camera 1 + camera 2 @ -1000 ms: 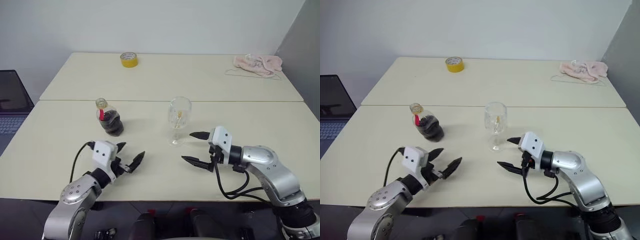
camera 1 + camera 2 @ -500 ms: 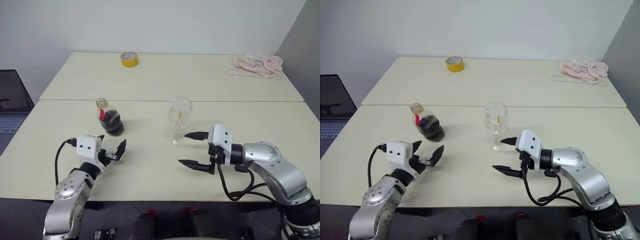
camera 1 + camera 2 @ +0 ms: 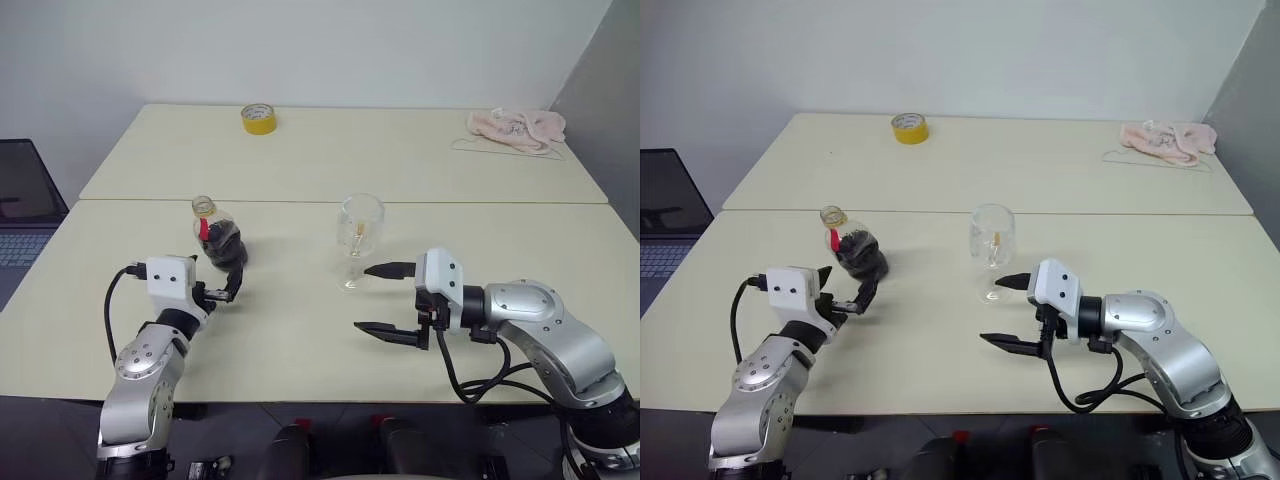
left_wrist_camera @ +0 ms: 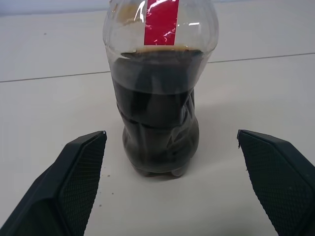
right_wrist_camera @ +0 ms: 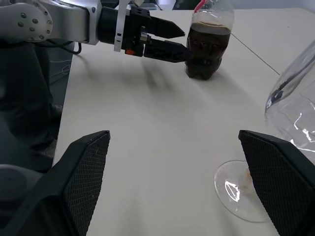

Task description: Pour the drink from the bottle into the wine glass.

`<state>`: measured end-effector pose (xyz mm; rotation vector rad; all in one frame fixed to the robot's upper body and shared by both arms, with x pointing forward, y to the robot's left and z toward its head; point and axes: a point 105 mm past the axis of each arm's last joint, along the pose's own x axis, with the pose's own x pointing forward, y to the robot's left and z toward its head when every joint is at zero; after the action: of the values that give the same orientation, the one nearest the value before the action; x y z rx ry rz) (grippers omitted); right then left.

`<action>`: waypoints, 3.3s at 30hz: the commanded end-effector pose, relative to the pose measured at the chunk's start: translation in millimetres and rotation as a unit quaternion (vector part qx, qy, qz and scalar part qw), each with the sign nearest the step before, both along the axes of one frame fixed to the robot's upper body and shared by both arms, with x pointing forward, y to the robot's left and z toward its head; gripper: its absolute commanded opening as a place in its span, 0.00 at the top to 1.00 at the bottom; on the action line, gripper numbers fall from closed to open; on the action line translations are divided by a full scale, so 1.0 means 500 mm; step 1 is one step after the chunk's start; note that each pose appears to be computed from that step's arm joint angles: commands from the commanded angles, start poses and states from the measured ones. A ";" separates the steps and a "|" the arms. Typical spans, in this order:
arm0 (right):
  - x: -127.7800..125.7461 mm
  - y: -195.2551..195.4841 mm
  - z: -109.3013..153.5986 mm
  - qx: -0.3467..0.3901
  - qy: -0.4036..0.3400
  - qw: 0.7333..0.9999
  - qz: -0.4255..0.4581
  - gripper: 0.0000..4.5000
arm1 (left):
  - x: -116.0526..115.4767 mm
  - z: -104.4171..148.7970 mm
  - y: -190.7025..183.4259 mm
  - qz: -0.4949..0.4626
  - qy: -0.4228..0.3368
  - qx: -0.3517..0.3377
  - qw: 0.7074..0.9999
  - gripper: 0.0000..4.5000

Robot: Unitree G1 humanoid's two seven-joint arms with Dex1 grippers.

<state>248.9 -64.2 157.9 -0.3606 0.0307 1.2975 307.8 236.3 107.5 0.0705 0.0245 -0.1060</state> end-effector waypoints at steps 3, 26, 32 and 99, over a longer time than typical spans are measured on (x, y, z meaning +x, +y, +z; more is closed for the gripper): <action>-0.011 0.014 0.028 0.016 -0.021 1.000 0.014 0.00 | 0.018 0.013 0.011 0.002 -0.014 0.017 1.000 0.00; -0.026 -0.021 0.097 0.060 -0.027 0.998 -0.002 0.00 | 0.076 -0.009 0.008 -0.023 -0.006 0.036 0.999 0.00; -0.022 -0.017 0.099 0.058 -0.032 0.998 -0.004 0.00 | 0.090 -0.005 0.005 -0.030 -0.007 0.034 0.999 0.00; 0.015 -0.052 0.116 0.113 -0.059 0.984 -0.122 0.00 | 0.205 0.231 -0.271 -0.259 -0.157 0.253 0.919 0.81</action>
<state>259.2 -92.4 206.9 -0.2123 -0.1293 1.0216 411.9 111.4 195.1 0.5667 -0.1758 -0.6165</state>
